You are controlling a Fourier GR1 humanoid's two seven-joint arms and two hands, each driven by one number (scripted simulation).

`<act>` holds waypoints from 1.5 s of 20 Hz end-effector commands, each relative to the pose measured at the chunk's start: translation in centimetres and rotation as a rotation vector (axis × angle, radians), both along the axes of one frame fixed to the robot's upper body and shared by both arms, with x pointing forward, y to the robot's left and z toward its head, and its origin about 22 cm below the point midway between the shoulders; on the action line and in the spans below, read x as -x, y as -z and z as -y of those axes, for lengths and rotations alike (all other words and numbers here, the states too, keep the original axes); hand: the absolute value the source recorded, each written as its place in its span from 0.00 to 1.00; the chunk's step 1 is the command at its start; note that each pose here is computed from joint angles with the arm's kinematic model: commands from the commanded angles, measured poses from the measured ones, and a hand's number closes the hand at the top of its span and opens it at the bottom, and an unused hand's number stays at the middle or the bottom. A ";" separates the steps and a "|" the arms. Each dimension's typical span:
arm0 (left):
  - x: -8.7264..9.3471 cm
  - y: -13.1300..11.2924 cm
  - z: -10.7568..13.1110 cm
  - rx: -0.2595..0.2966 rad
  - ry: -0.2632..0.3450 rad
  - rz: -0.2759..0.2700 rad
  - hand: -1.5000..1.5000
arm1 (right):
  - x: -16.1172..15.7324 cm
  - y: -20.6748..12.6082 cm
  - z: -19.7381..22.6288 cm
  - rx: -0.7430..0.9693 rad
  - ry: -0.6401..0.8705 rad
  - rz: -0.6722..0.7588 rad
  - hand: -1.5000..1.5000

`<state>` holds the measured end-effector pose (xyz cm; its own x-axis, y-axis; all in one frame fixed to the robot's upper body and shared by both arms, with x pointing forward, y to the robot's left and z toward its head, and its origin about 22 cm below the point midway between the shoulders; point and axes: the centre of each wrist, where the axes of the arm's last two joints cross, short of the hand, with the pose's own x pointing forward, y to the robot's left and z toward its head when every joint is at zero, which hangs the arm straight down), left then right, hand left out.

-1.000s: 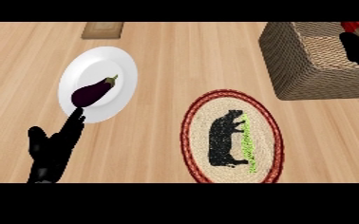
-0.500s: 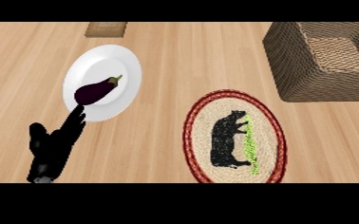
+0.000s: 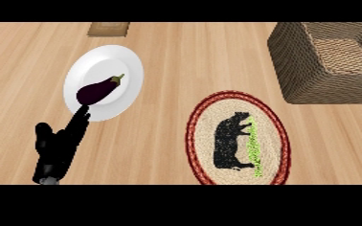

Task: Pick the cupcake from the placemat and place it in the basket

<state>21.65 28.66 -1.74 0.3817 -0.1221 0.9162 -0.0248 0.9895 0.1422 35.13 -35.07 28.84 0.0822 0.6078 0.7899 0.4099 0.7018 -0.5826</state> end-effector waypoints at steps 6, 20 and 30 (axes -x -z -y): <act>2.2 2.4 -0.6 0.007 -0.039 -0.149 0.50 | -2.6 7.3 3.7 -0.170 0.009 0.001 1.00; 0.2 2.6 -1.0 0.001 -0.023 -0.143 0.50 | -2.4 10.0 9.1 0.152 0.101 -0.114 0.00; 0.9 2.3 0.0 0.000 -0.024 -0.146 0.50 | -1.9 7.5 12.0 0.019 0.137 0.028 0.00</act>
<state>21.55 28.85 -2.05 0.3796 -0.1255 0.9166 -0.0207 0.9893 0.1441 36.70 -46.96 20.95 0.1688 0.6507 0.7404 0.4782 0.6028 -0.6387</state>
